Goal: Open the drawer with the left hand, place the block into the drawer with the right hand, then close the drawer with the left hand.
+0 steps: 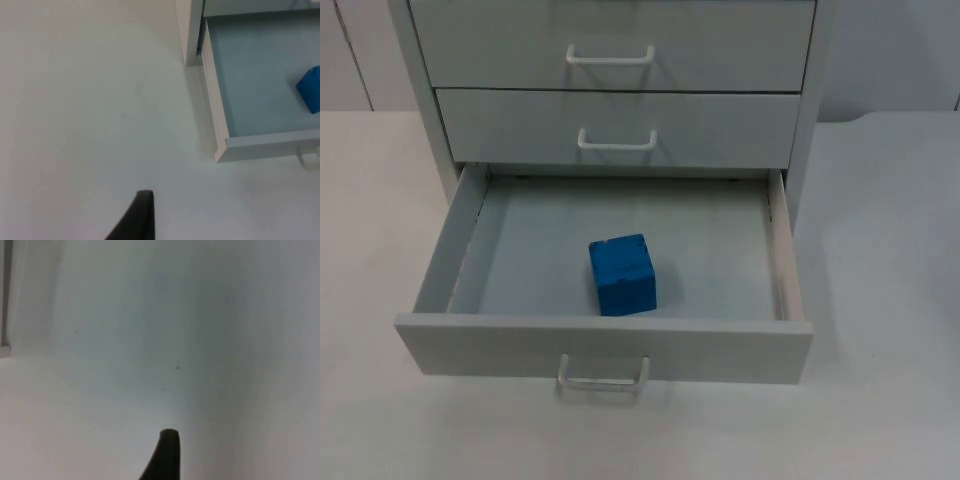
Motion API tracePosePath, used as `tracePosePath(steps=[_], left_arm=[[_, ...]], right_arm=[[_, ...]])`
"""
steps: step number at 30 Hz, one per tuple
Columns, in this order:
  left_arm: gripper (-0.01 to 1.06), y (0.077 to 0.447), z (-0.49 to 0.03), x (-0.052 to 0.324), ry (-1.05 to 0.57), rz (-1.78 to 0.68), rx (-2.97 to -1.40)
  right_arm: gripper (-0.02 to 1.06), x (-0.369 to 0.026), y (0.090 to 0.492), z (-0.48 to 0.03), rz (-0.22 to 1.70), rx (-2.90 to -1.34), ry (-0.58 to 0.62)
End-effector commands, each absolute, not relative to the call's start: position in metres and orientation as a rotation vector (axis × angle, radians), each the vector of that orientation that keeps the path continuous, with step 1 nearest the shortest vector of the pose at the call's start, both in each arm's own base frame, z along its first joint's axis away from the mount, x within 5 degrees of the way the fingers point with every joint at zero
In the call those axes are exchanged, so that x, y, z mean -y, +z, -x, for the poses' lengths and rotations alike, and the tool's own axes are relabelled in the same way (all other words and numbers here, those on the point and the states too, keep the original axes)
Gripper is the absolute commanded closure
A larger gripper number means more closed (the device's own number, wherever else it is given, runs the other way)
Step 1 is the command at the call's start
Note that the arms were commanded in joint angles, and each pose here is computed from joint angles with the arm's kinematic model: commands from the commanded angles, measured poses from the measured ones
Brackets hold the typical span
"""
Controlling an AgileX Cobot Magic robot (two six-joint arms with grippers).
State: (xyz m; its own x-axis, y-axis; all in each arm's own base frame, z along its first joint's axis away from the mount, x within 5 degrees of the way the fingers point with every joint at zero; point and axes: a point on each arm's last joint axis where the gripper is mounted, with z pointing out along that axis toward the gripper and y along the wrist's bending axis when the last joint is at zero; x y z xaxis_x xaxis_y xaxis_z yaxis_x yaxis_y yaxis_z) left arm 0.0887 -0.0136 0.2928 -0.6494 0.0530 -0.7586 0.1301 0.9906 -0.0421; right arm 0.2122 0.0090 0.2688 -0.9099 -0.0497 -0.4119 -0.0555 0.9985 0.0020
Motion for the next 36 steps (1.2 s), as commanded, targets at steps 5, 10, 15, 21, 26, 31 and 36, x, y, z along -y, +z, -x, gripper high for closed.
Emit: tracePosePath(steps=[5, 10, 15, 21, 26, 31, 36], left_arm=[[0.0, 0.293, -0.088, 0.013, -0.11, -0.129, -2.269], [0.0, 0.288, -0.098, 0.019, -0.133, -0.225, -2.315], [0.2, 0.293, -0.119, 0.033, -0.277, -0.341, -2.377], [0.75, 0.304, -0.151, 0.045, -0.387, -0.479, -2.484], [1.05, 0.297, -0.166, 0.065, -0.48, -0.687, -2.451], [1.05, 0.287, -0.172, 0.089, -0.415, -0.88, -2.407], [1.05, 0.274, -0.17, 0.118, -0.209, -1.147, -2.329]], right_arm=[[0.28, -0.006, 0.269, -0.21, 0.104, -2.716, -0.009], [-0.01, -0.007, 0.269, -0.211, 0.101, -2.712, -0.003], [-0.01, -0.007, 0.269, -0.21, 0.101, -2.713, -0.003], [-0.01, -0.007, 0.269, -0.21, 0.101, -2.717, -0.003], [-0.01, -0.007, 0.269, -0.21, 0.101, -2.717, -0.003], [-0.01, -0.007, 0.269, -0.21, 0.101, -2.717, -0.003], [-0.01, -0.007, 0.269, -0.21, 0.101, -2.715, -0.003]])
